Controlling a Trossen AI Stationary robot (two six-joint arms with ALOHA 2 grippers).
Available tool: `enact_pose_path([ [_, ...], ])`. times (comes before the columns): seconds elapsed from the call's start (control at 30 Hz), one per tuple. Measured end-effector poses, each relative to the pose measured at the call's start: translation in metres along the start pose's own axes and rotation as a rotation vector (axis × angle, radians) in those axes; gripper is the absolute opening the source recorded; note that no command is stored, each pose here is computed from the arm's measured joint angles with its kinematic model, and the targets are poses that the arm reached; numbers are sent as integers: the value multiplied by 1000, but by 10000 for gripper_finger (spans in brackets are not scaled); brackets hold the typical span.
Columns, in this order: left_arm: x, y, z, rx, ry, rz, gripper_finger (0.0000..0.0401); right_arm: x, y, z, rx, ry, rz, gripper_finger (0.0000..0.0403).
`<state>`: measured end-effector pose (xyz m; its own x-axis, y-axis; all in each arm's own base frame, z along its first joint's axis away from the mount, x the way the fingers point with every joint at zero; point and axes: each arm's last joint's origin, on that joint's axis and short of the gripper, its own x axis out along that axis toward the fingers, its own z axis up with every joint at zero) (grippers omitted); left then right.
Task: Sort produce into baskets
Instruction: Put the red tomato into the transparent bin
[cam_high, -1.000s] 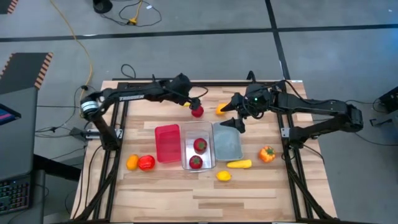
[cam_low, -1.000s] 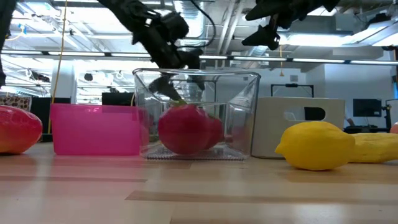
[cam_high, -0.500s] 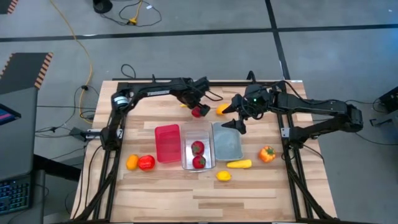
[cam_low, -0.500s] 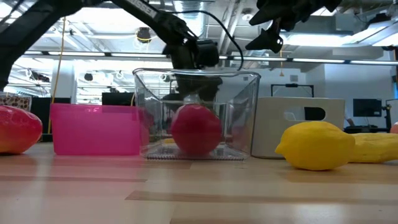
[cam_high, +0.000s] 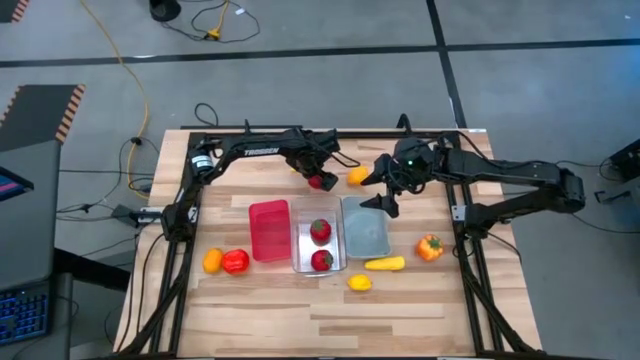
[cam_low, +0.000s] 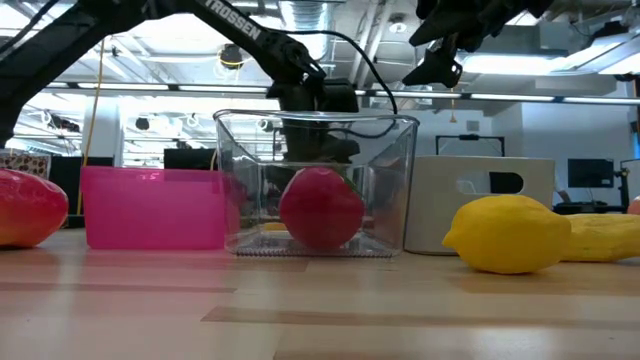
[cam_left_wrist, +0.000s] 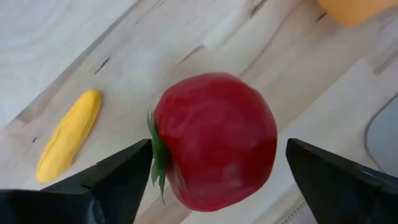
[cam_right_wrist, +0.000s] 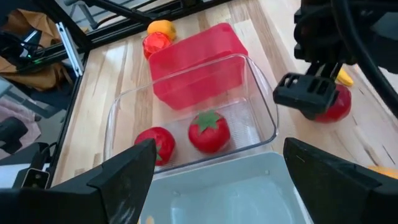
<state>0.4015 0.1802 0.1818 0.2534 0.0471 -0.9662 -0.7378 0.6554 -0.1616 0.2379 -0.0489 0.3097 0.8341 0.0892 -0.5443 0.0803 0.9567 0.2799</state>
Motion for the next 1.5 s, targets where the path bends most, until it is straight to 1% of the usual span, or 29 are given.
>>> enact_pose_path([
  [0.13,2,0,-2,18,9,-1,303,-12,4,1,-10,-33,5,377],
  [0.3,-1,-2,0,23,-2,-8,249,-34,11,3,-31,-104,15,377],
  [0.37,-5,-4,3,47,-15,-14,234,-42,13,2,-33,-108,15,377],
  [0.43,-12,-6,6,66,-35,-22,229,-49,14,-2,-29,-100,-6,377],
  [0.53,-30,-11,14,109,-68,-35,230,-60,14,-9,-18,-71,-74,377],
  [0.67,-69,-20,22,178,-108,-38,232,-71,13,-18,-5,-35,-171,377],
  [0.73,-89,-28,20,219,-102,-34,233,-75,13,-21,-1,-30,-203,377],
  [0.8,-105,-40,17,268,-124,-34,233,-78,13,-22,0,-26,-225,377],
  [0.93,-133,-67,-1,361,-110,-28,233,-79,13,-23,2,-23,-232,377],
  [1.03,-143,-89,-21,449,-74,-30,233,-79,13,-23,2,-20,-233,377],
  [1.27,-146,-138,-79,625,59,-28,234,-79,13,-24,3,-9,-235,377],
  [1.4,-148,-160,-105,713,73,-35,234,-79,13,-25,4,-4,-237,377],
  [1.5,-148,-169,-117,753,60,-15,234,-79,13,-25,5,-4,-237,377],
])
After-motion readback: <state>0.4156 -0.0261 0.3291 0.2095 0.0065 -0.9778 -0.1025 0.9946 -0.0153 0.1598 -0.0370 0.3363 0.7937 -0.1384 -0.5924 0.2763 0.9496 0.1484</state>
